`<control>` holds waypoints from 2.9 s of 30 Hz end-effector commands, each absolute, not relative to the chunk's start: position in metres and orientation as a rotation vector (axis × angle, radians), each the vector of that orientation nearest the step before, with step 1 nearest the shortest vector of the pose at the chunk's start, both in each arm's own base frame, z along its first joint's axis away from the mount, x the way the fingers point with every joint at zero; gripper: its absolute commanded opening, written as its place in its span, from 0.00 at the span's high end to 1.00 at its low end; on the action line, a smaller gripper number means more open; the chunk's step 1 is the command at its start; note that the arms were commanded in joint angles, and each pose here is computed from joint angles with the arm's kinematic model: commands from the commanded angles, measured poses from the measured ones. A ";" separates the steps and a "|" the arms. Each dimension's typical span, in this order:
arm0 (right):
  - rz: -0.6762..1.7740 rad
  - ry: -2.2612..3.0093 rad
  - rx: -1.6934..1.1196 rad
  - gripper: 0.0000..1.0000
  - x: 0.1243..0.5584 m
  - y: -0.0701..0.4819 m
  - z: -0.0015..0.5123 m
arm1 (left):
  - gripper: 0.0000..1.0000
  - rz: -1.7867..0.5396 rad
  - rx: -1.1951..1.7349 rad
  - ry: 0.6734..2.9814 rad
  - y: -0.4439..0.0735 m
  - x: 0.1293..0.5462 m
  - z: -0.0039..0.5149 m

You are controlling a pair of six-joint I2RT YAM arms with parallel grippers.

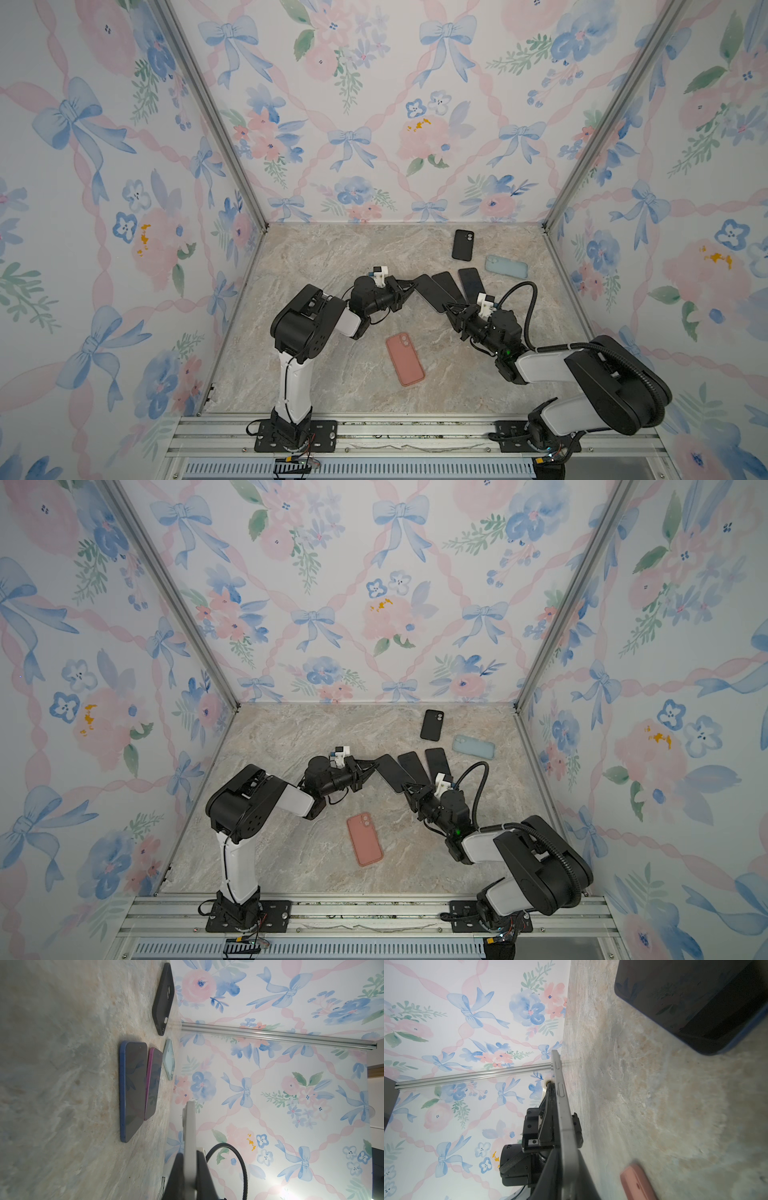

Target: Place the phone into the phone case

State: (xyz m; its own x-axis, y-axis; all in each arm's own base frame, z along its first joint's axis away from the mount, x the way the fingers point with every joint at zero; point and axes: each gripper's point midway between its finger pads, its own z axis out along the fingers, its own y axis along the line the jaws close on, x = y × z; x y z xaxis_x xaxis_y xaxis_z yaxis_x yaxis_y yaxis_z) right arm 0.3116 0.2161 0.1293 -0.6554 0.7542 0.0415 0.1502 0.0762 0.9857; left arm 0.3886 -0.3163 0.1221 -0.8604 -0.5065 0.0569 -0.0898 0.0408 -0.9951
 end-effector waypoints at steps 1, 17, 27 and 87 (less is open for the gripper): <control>1.653 1.841 0.837 0.88 0.314 0.224 0.142 | 1.00 -1.932 -0.505 1.915 -0.317 0.384 0.159; 1.417 2.059 0.711 1.00 0.305 0.218 0.156 | 0.70 -1.567 -0.350 2.151 -0.293 0.361 0.119; 1.345 2.153 0.590 1.00 0.291 0.222 0.163 | 0.60 -1.020 -0.078 2.421 -0.255 0.341 0.099; 1.180 2.249 0.402 1.00 0.264 0.211 0.166 | 0.92 -0.197 0.692 2.900 -0.242 0.265 0.013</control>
